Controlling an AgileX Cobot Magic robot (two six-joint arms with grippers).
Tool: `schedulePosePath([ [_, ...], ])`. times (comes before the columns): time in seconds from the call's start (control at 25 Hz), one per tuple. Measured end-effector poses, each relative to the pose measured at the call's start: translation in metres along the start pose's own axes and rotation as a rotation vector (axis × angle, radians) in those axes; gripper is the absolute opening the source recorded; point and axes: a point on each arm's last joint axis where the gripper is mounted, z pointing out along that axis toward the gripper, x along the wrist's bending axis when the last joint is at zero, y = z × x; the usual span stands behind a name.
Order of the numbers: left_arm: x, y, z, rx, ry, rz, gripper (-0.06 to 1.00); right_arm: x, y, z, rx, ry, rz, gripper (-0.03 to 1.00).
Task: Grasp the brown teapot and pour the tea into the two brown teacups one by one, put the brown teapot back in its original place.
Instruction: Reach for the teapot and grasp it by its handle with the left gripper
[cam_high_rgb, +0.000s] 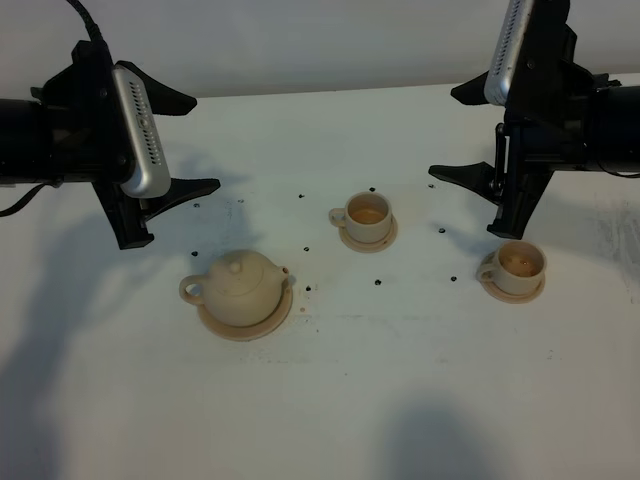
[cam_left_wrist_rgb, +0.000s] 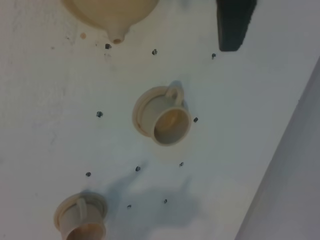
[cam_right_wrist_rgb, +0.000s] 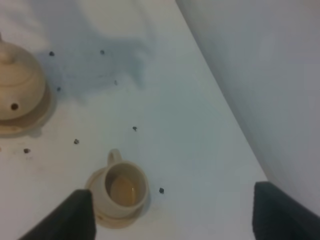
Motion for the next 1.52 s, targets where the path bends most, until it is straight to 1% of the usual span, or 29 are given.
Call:
schedulePosePath([
  [0.56, 0.000, 0.000, 0.000, 0.001, 0.002, 0.000, 0.68, 0.000, 0.000, 0.000, 0.000, -0.001, 0.001, 0.62],
  [0.68, 0.000, 0.000, 0.000, -0.001, 0.005, -0.011, 0.68, -0.002, 0.000, 0.000, -0.003, -0.017, 0.025, 0.62],
  [0.84, 0.004, 0.000, 0.000, -0.003, 0.041, -0.129, 0.68, -0.007, 0.000, 0.000, -0.002, -0.077, 0.141, 0.62],
  [0.96, 0.008, 0.000, -0.004, 0.018, 0.106, -0.252, 0.68, -0.013, -0.004, -0.001, 0.023, -0.149, 0.263, 0.61],
  [1.08, 0.012, 0.002, -0.017, 0.055, 0.183, -0.350, 0.68, -0.017, -0.008, -0.002, 0.051, -0.202, 0.361, 0.59],
  [1.16, 0.014, 0.000, -0.028, 0.089, 0.225, -0.393, 0.67, -0.017, -0.010, -0.002, 0.067, -0.209, 0.393, 0.59],
  [1.36, 0.020, -0.009, -0.055, 0.129, 0.322, -0.560, 0.62, -0.017, -0.013, -0.003, 0.095, -0.223, 0.487, 0.58],
  [1.52, 0.021, -0.015, -0.070, 0.130, 0.358, -0.670, 0.59, -0.019, -0.007, -0.015, 0.087, -0.264, 0.546, 0.58],
])
